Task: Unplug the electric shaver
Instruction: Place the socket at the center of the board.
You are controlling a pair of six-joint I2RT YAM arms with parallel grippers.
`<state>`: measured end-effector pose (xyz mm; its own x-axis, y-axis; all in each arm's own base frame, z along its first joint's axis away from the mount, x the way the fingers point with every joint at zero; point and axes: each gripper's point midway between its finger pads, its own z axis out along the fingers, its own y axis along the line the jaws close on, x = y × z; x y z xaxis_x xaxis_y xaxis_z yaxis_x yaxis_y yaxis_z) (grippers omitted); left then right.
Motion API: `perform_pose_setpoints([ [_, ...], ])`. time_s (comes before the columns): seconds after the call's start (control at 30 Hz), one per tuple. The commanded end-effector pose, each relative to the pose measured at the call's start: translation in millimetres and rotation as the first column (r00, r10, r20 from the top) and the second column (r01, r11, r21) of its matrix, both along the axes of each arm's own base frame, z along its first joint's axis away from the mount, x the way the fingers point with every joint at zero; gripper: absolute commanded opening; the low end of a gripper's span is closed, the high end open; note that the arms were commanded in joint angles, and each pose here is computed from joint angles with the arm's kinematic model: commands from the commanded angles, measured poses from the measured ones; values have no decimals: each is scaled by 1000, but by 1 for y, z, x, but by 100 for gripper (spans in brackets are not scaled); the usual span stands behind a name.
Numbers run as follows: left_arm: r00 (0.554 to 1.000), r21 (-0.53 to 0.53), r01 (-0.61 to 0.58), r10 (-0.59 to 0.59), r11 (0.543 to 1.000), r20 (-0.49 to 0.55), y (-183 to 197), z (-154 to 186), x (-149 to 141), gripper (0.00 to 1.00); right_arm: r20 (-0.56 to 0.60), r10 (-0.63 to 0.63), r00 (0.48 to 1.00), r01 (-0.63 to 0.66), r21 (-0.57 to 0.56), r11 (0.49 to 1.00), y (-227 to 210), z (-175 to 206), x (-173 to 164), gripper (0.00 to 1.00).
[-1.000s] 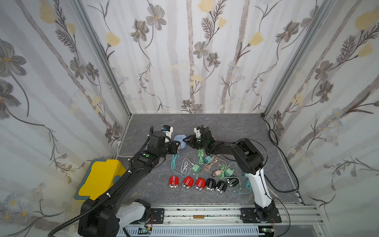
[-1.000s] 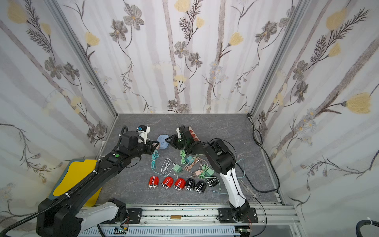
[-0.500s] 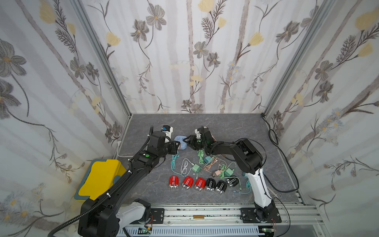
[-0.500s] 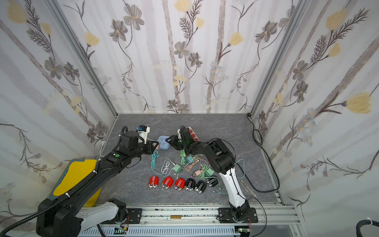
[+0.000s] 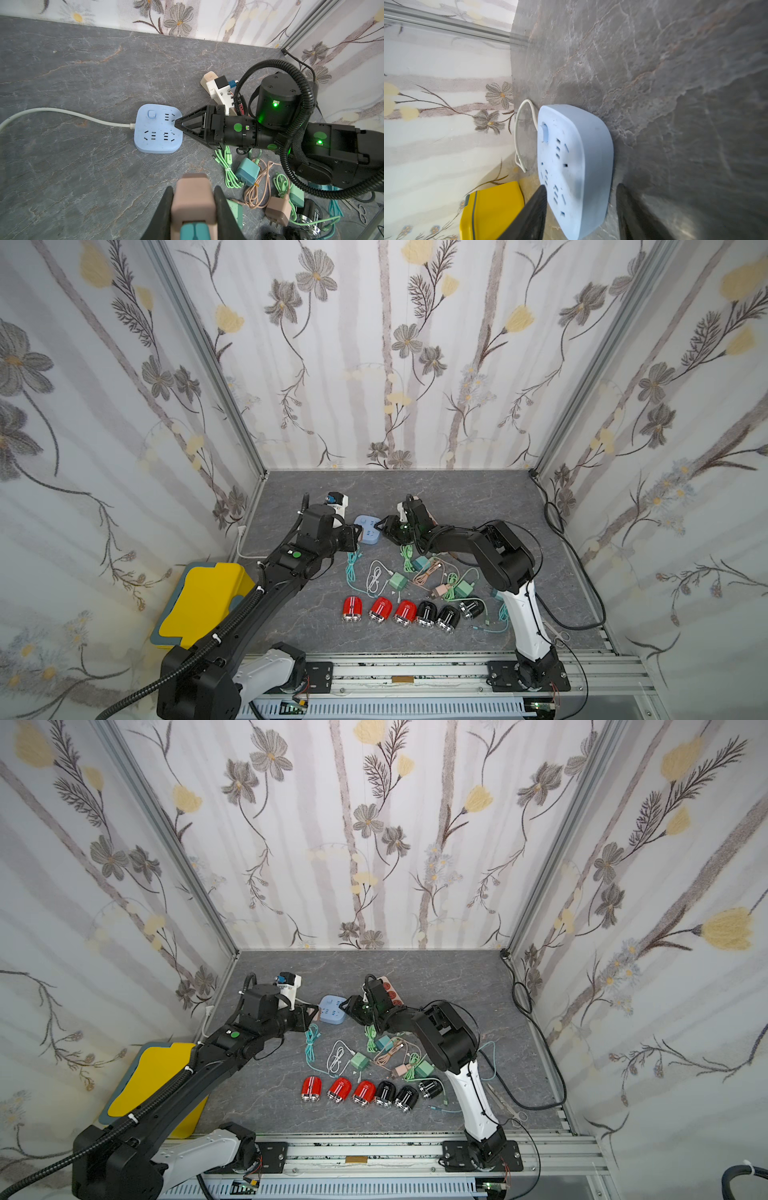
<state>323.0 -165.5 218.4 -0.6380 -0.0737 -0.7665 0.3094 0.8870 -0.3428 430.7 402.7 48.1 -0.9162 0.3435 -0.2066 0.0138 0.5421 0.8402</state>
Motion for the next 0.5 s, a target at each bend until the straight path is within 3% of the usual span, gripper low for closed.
perform_pose_setpoints([
  [0.0,999,18,-8,7,1000,47,3,16,4,14,33,-15,999,17,-51,999,-7,5,1,53],
  [0.47,994,56,-43,37,998,104,13,54,6,15,326,97,941,-40,-177,983,-45,77,-30,58],
])
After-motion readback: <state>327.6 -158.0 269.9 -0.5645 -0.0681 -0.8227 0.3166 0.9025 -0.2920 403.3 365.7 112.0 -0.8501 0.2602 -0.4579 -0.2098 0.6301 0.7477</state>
